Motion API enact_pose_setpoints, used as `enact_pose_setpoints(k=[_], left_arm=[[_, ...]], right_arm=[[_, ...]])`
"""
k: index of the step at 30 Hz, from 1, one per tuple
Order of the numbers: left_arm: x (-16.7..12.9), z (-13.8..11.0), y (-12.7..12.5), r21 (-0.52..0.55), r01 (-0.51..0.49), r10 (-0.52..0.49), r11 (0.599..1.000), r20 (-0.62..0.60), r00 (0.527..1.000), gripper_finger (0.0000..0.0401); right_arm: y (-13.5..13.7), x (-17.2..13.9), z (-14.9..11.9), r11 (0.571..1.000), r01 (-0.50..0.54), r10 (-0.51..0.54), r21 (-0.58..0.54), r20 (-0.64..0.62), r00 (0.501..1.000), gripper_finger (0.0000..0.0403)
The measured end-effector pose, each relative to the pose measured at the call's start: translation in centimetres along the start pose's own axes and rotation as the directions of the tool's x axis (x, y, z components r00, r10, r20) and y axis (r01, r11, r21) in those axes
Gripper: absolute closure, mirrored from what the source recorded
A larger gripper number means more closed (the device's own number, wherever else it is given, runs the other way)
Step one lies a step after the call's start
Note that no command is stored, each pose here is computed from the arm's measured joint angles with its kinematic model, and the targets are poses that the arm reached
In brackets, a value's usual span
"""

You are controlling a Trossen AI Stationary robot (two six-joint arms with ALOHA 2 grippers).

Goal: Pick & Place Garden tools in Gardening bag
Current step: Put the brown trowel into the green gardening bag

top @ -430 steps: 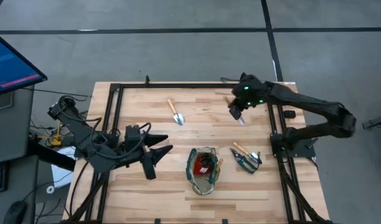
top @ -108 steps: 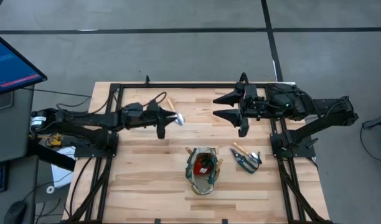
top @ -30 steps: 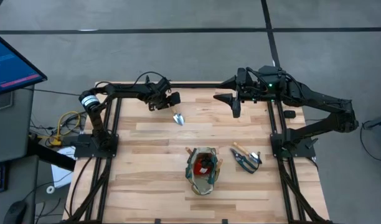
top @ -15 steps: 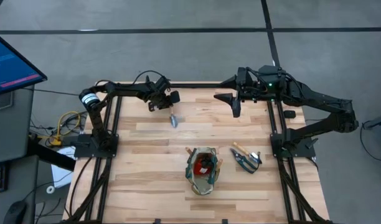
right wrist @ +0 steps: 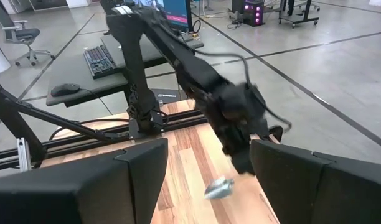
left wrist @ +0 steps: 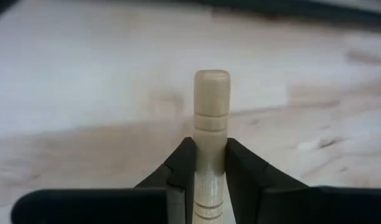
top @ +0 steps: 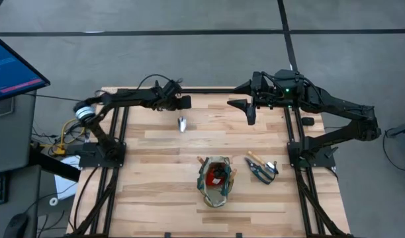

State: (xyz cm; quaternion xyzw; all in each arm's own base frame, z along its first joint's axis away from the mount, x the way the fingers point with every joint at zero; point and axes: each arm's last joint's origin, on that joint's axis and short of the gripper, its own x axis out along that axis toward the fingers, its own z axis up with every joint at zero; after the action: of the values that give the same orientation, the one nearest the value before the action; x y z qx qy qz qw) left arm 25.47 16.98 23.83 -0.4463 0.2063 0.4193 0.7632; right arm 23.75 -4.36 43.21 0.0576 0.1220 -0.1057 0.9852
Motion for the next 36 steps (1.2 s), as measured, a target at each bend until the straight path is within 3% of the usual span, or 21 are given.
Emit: enact_pose_setpoints(k=[6, 11, 15, 23, 28, 36], left_arm=[[-7.7, -0.9, -1.8, 0.046, -0.009, -0.001, 0.999, 0.228, 0.974, 0.0341], [-13.7, -3.3, -3.0, 0.061, -0.001, -0.025, 0.998, 0.433, 0.901, 0.0341], [-16.5, -5.7, -3.9, 0.076, 0.039, -0.073, 0.996, 0.52, 0.851, 0.0341], [-18.8, -11.4, -5.9, 0.204, 0.165, -0.242, 0.965, 0.446, 0.862, 0.0341], [-20.4, -15.6, -6.7, 0.286, 0.267, -0.36, 0.92, 0.352, 0.864, 0.0341], [-24.5, -21.0, -7.0, 0.364, 0.39, -0.511, 0.846, 0.344, 0.788, 0.0341]], right_arm=[[0.0, 0.0, 0.0, 1.0, 0.0, 0.0, 0.001, 0.0, 1.0, 0.0182], [0.1, 0.0, 0.0, 1.0, -0.003, 0.003, 0.014, 0.001, 1.0, 0.0182], [0.2, 0.0, 0.0, 0.998, -0.009, 0.009, 0.06, 0.0, 1.0, 0.0182], [1.8, -0.1, -0.2, 0.996, -0.073, 0.074, 0.06, -0.006, 0.997, 0.0182], [3.4, -0.3, -0.4, 0.988, -0.135, 0.136, 0.079, -0.012, 0.991, 0.0182], [5.7, -0.8, -0.6, 0.971, -0.225, 0.227, 0.077, -0.014, 0.974, 0.0182]])
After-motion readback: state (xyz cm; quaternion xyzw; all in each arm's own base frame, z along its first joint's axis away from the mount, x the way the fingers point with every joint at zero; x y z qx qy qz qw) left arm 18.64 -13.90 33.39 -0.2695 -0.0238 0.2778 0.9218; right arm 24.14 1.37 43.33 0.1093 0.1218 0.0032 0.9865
